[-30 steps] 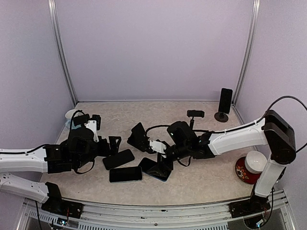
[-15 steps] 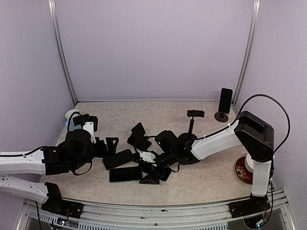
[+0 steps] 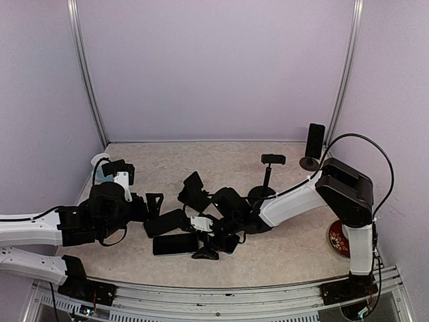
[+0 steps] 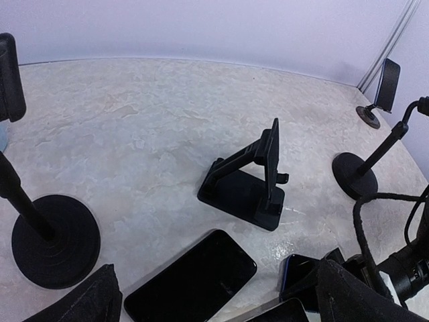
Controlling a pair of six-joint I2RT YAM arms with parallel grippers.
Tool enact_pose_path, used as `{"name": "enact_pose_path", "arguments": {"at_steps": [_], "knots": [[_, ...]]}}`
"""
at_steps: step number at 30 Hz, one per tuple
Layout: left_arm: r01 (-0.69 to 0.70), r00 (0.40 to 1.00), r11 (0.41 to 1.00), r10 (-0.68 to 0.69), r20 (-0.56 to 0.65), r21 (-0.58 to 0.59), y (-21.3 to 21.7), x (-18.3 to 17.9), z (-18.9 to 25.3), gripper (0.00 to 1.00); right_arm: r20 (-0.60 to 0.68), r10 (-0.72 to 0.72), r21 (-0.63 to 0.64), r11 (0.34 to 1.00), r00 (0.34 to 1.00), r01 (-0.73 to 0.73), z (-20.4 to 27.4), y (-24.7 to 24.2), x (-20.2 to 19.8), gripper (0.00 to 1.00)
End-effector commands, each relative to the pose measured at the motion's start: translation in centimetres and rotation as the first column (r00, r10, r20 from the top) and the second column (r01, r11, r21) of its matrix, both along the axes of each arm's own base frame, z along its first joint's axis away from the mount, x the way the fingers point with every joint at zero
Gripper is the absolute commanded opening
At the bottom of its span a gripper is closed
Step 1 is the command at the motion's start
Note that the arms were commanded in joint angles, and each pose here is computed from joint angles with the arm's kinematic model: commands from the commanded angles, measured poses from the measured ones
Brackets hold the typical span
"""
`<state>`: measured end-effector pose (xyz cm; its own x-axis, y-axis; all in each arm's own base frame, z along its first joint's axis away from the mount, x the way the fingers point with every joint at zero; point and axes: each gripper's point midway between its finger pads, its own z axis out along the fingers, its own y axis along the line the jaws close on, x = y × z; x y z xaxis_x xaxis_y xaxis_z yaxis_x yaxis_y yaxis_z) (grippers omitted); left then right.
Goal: Place the phone on the phone stand
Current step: Pick up the phone at the center of the board.
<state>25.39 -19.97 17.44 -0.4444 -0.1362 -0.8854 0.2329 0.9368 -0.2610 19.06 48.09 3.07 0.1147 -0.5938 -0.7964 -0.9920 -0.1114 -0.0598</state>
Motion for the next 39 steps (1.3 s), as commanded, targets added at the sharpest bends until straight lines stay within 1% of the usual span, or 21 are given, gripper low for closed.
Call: {"name": "enact_pose_path", "arguments": {"at_steps": [1, 17, 23, 27, 28, 30, 34, 39], "knots": [[-0.011, 1.000, 1.000, 0.011, -0.006, -0.002, 0.5, 0.0, -0.3, 0.99, 0.027, -0.010, -0.001, 1.000, 1.000, 0.010, -0.4, 0.9, 0.4, 1.00], [-0.010, 1.000, 1.000, 0.010, -0.014, -0.006, 0.6, 0.1, -0.6, 0.99, 0.029, 0.018, -0.074, 0.997, 0.999, -0.015, -2.6, 1.0, -0.3, 1.00], [-0.010, 1.000, 1.000, 0.009, -0.014, -0.010, 0.6, 0.1, -0.4, 0.99, 0.016, 0.022, -0.105, 0.994, 1.000, -0.020, -3.1, 1.2, -0.2, 0.94], [-0.012, 1.000, 1.000, 0.012, -0.011, -0.011, 0.7, 0.2, -0.3, 0.99, 0.018, 0.021, -0.129, 0.991, 1.000, -0.018, -3.4, 0.9, -0.1, 0.87], [-0.013, 1.000, 1.000, 0.013, -0.011, -0.011, 0.8, 0.2, -0.3, 0.99, 0.020, 0.022, -0.136, 0.991, 1.000, -0.020, -3.5, 0.8, -0.2, 0.84], [-0.014, 1.000, 1.000, 0.014, -0.011, -0.011, 0.8, 0.2, -0.3, 0.99, 0.021, 0.019, -0.150, 0.989, 1.000, -0.015, -3.7, 0.7, 0.0, 0.74], [-0.013, 1.000, 1.000, 0.013, -0.011, -0.013, 0.9, 0.3, -0.3, 0.99, 0.036, 0.002, -0.148, 0.989, 0.999, 0.003, -3.6, 0.6, 0.2, 0.64], [-0.012, 1.000, 1.000, 0.012, -0.012, -0.016, 0.8, 0.3, -0.2, 0.99, 0.069, -0.004, -0.076, 0.997, 0.998, 0.009, -1.1, 0.8, 0.3, 0.59]]}}
